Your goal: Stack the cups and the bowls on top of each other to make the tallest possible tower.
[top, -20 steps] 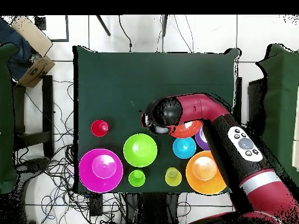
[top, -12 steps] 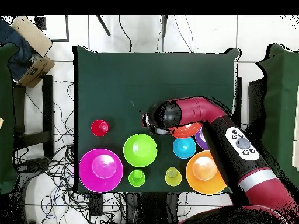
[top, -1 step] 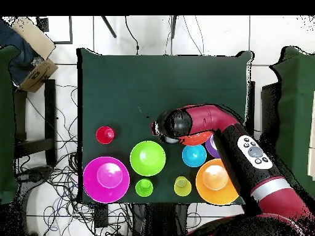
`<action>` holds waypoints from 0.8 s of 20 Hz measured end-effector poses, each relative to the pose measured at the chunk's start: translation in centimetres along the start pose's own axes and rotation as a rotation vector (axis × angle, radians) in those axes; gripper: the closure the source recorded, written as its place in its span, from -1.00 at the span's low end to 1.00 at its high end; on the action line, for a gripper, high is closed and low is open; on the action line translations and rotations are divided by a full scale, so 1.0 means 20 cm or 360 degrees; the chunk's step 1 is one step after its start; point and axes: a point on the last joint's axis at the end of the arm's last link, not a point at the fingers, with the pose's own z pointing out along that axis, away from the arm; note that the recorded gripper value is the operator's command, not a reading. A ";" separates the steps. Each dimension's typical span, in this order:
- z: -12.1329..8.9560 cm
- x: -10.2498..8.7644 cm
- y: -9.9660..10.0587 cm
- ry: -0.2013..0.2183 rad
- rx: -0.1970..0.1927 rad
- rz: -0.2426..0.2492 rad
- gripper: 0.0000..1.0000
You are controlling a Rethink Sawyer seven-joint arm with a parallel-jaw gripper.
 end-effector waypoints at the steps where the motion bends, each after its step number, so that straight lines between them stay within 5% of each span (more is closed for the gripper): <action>1: 0.00 0.00 0.00 0.0002 0.0002 0.0002 -1.00; 16: 0.01 0.01 0.02 0.0104 0.0044 -0.0003 -1.00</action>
